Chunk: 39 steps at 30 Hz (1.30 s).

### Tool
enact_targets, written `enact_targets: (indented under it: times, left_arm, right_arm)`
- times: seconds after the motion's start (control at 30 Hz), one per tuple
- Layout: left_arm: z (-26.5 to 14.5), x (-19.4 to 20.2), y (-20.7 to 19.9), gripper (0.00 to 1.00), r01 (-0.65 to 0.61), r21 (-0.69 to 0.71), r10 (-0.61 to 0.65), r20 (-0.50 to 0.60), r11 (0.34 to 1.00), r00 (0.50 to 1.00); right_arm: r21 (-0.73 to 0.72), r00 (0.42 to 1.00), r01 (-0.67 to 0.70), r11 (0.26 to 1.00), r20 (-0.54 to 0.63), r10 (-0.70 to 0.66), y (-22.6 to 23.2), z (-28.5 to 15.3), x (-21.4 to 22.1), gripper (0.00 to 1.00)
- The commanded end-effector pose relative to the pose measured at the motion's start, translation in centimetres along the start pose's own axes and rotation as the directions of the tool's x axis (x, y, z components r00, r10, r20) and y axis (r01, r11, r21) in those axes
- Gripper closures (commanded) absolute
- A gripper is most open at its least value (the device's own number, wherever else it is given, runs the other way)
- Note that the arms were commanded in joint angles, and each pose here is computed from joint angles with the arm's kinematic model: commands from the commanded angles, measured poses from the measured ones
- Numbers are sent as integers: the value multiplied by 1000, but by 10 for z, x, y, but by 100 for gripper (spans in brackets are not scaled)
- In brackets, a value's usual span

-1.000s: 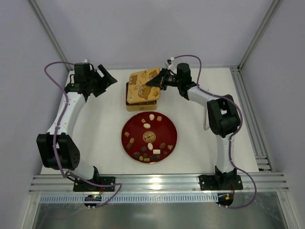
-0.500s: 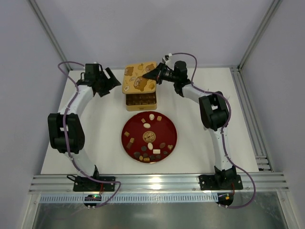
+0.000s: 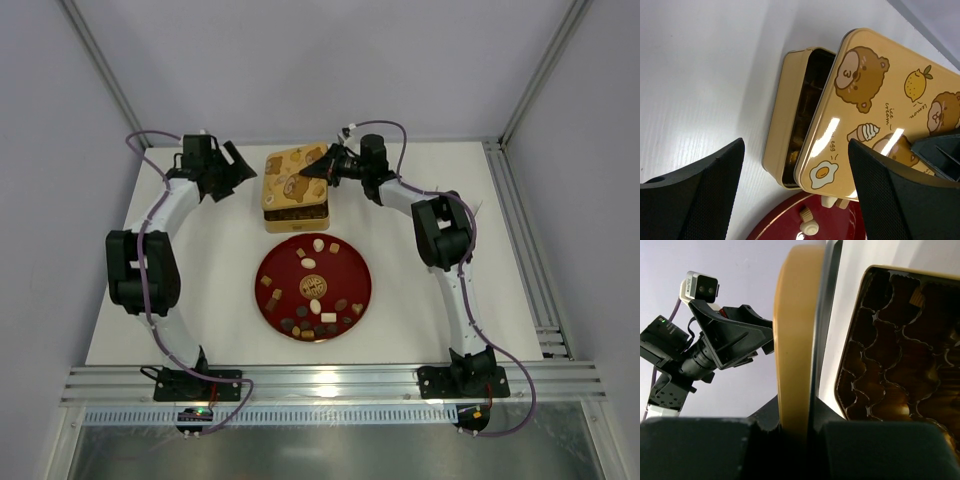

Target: Pack the chocolate

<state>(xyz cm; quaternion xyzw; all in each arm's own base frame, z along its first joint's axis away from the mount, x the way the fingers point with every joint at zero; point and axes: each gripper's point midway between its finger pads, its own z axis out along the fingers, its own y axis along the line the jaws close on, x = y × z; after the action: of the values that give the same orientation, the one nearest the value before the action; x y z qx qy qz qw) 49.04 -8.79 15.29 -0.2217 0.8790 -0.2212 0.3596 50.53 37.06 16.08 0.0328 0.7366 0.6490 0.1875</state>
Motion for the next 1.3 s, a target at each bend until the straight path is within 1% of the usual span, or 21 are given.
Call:
enact_targets:
  times: [0.0, 0.13, 0.27, 0.63, 0.77, 0.9, 1.17, 1.27]
  left_arm:
    - [1, -8, -11, 18, 2, 49, -4, 35, 999, 999]
    - [6, -3, -11, 17, 9, 57, -10, 22, 998, 1000]
    - [11, 6, -13, 18, -4, 63, 4, 4, 998, 1000]
    - [22, 23, -11, 17, -13, 58, 14, -29, 998, 999]
    - [23, 27, -11, 17, -15, 60, 17, -37, 998, 999]
    - [25, 29, -9, 17, -15, 55, 17, -41, 998, 999]
    - [33, 42, -3, 18, -27, 23, 29, -71, 999, 997]
    - [37, 47, 2, 18, -28, 6, 28, -81, 1000, 996]
  right_arm:
    - [-36, 996, 81, 996, -20, -82, 20, 4, -3, 96]
    - [-12, 994, 104, 995, -34, -104, 15, 6, 0, 96]
    - [5, 995, 92, 996, -38, -92, 7, 6, 3, 96]
    - [4, 995, 76, 997, -63, -76, 3, 11, 11, 96]
    - [-25, 997, 47, 999, -64, -48, 5, 12, 15, 96]
    - [18, 995, 77, 997, -59, -75, 0, 11, 12, 96]
    - [45, 996, 68, 997, -52, -66, -8, 7, 11, 91]
    - [51, 997, 68, 996, -41, -66, -7, 5, 8, 85]
